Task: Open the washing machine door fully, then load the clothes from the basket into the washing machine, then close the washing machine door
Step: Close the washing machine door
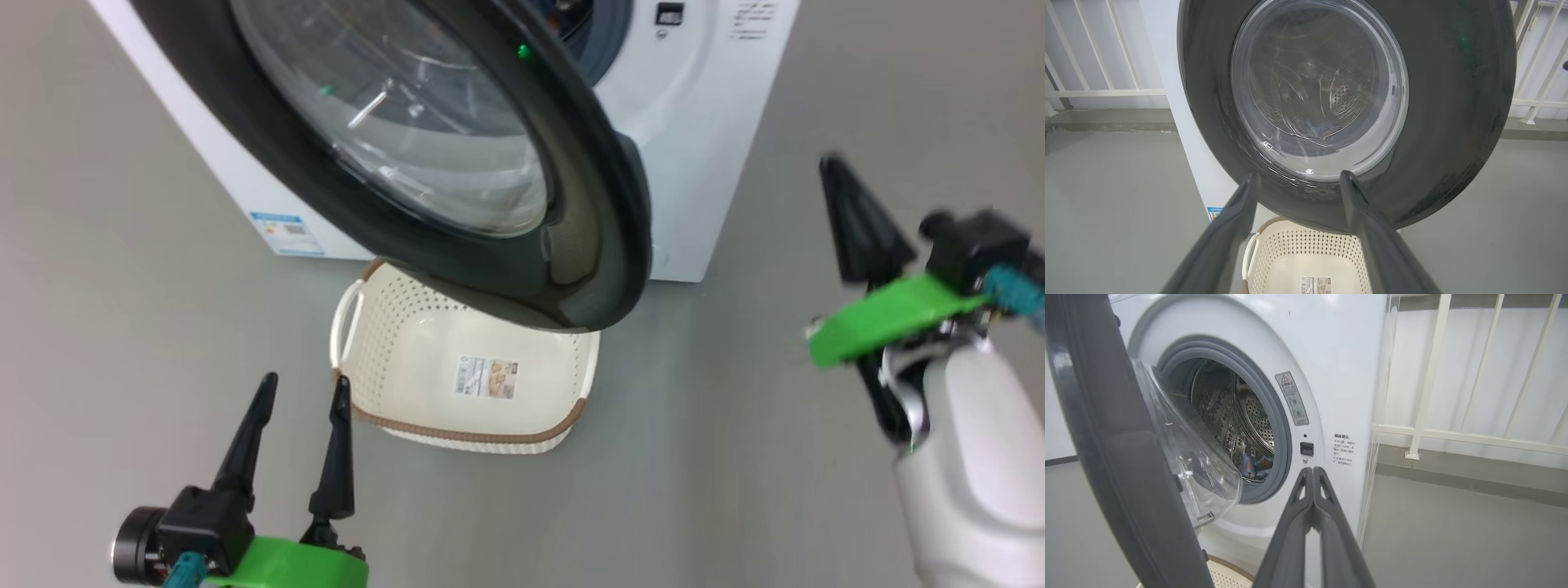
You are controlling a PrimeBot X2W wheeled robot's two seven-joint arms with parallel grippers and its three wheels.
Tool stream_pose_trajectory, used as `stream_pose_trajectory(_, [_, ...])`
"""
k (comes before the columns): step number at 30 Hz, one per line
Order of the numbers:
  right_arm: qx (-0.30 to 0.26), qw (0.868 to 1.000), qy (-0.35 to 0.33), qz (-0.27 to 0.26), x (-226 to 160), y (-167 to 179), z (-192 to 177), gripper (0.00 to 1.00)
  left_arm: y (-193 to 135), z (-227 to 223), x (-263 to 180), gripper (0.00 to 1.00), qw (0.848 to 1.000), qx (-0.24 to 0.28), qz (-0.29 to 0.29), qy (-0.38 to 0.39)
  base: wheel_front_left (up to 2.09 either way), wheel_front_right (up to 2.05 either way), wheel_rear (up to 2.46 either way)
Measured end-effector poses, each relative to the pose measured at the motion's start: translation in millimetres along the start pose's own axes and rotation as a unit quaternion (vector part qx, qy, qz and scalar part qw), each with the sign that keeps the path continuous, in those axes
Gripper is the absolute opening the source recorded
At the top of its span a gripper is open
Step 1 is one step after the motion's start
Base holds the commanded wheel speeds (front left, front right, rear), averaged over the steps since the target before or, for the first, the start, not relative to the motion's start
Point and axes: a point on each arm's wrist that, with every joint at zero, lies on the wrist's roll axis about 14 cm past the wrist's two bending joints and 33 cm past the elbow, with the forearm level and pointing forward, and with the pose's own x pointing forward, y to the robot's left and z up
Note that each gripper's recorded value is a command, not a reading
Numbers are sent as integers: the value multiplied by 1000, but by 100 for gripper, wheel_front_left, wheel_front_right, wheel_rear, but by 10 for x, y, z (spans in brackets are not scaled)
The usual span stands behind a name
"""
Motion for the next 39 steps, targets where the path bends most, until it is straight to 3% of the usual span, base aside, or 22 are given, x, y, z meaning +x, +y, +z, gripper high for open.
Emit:
stream_pose_trajectory(5, [0, 996, -84, 29, 320, 189, 531, 0, 82, 6, 12, 100, 1000, 3, 14, -4, 0, 0, 0])
stream_pose_trajectory(10, [5, 981, -168, 93, 364, 652, 1170, 0, 132, 5, 9, 100, 1000, 5, 22, -6, 0, 0, 0])
stream_pose_trajectory(16, [22, 967, -189, 170, 214, 1163, 1443, 0, 142, 27, 47, 100, 1000, 5, 25, -11, 0, 0, 0])
stream_pose_trajectory(19, [28, 963, -172, 206, 139, 1403, 1405, 0, 150, 36, 63, 100, 1000, 4, 27, -14, 0, 0, 0])
stream_pose_trajectory(25, [45, 964, -86, 248, 93, 1676, 927, 0, 157, 1, 74, 100, 999, 3, 30, -10, 0, 0, 0])
stream_pose_trajectory(29, [40, 964, -42, 258, 139, 1730, 629, 0, 152, 27, 111, 100, 999, 3, 30, -15, 0, 0, 0])
stream_pose_trajectory(39, [12, 966, -2, 259, 391, 1708, 330, 0, 166, 12, 121, 100, 999, 2, 34, -14, 0, 0, 0])
